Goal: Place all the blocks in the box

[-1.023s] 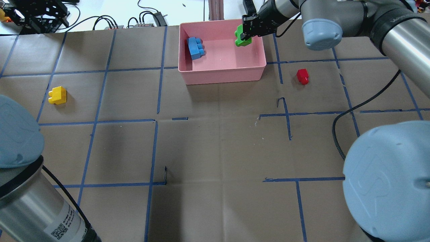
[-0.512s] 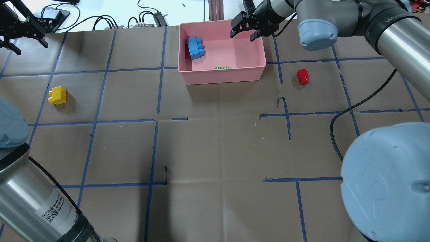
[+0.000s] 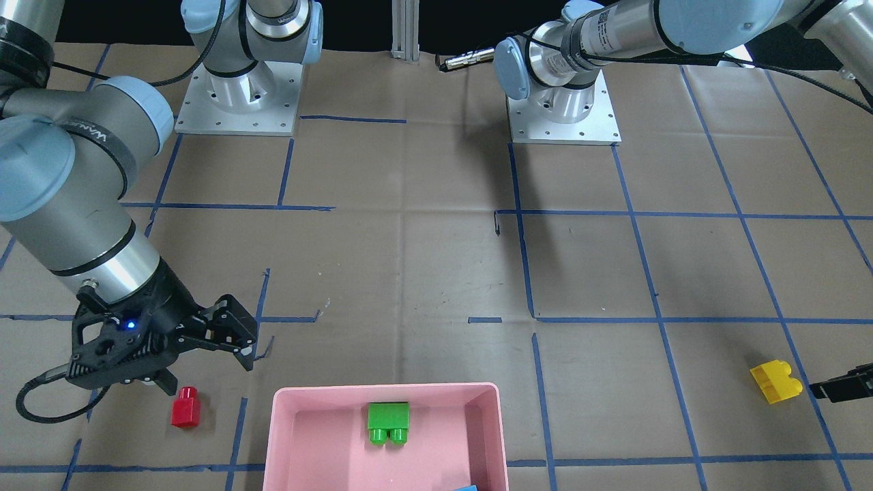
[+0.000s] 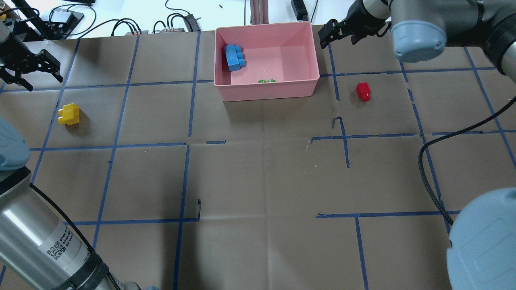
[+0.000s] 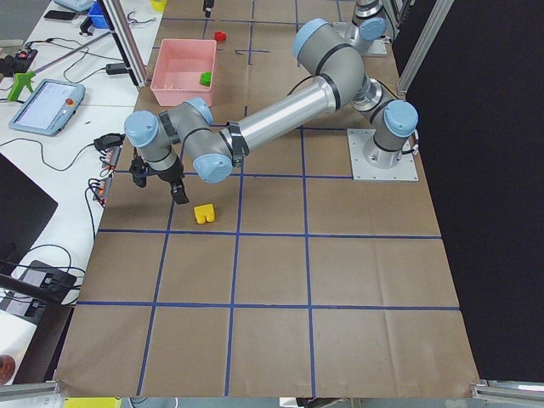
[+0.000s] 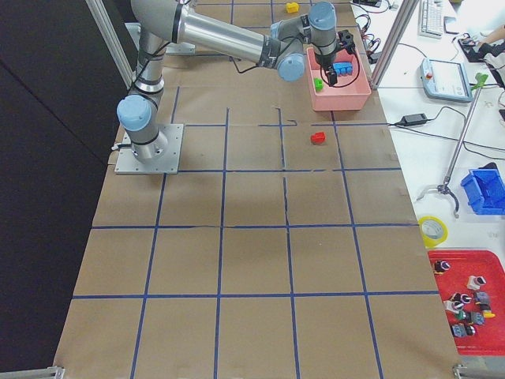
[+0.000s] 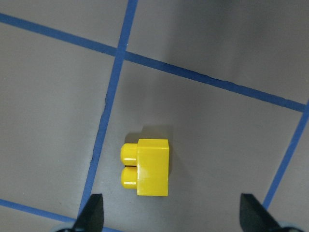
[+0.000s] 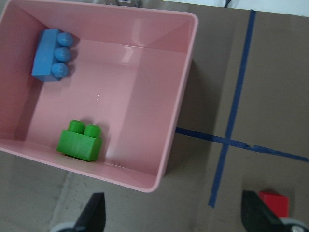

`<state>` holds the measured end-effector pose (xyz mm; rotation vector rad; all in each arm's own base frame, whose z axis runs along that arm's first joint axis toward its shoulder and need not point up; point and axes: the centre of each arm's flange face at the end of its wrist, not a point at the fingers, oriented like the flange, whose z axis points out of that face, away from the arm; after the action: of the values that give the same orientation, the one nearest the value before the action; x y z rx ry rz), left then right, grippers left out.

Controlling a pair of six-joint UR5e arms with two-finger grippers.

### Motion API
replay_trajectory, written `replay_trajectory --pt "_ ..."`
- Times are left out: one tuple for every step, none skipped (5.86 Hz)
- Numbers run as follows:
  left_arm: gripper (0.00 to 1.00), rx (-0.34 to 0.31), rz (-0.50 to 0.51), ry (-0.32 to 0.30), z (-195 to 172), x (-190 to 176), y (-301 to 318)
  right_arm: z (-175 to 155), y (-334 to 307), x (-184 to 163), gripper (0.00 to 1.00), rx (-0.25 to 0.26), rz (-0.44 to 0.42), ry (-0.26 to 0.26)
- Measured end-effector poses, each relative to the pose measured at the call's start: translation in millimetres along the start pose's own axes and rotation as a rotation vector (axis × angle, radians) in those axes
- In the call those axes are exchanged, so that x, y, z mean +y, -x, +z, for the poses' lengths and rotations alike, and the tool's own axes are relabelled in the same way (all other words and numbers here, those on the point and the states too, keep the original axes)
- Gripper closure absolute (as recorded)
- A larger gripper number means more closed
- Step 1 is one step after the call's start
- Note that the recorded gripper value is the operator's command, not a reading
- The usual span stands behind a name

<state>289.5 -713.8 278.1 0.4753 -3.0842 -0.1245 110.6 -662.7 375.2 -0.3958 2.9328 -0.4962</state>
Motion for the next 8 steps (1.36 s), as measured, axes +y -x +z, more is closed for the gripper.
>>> replay_trajectory --pt "0.01 -0.003 -0.006 -0.013 22 5 3 13 -20 8 0.01 0.087 -0.015 0.049" --pt "0.01 -0.005 -0.007 -0.020 42 9 2 35 -36 15 0.01 0.157 -0.002 0.108" --pt "0.01 -0.005 -0.007 -0.019 58 11 2 62 -49 27 0.01 0.188 0.054 0.165" --pt "0.01 -0.003 -0.008 -0.016 70 12 2 92 -60 41 0.01 0.201 0.120 0.203" --pt "0.01 -0.001 -0.008 -0.010 81 14 2 115 -68 48 0.01 0.210 0.148 0.211" --pt "0.01 -0.001 -0.008 -0.009 91 18 2 133 -73 51 0.01 0.212 0.158 0.215" --pt "0.02 -0.003 -0.007 -0.011 102 22 1 146 -76 53 0.01 0.211 0.169 0.224" --pt "0.16 -0.002 -0.007 -0.010 108 25 0 157 -79 54 0.01 0.209 0.182 0.226"
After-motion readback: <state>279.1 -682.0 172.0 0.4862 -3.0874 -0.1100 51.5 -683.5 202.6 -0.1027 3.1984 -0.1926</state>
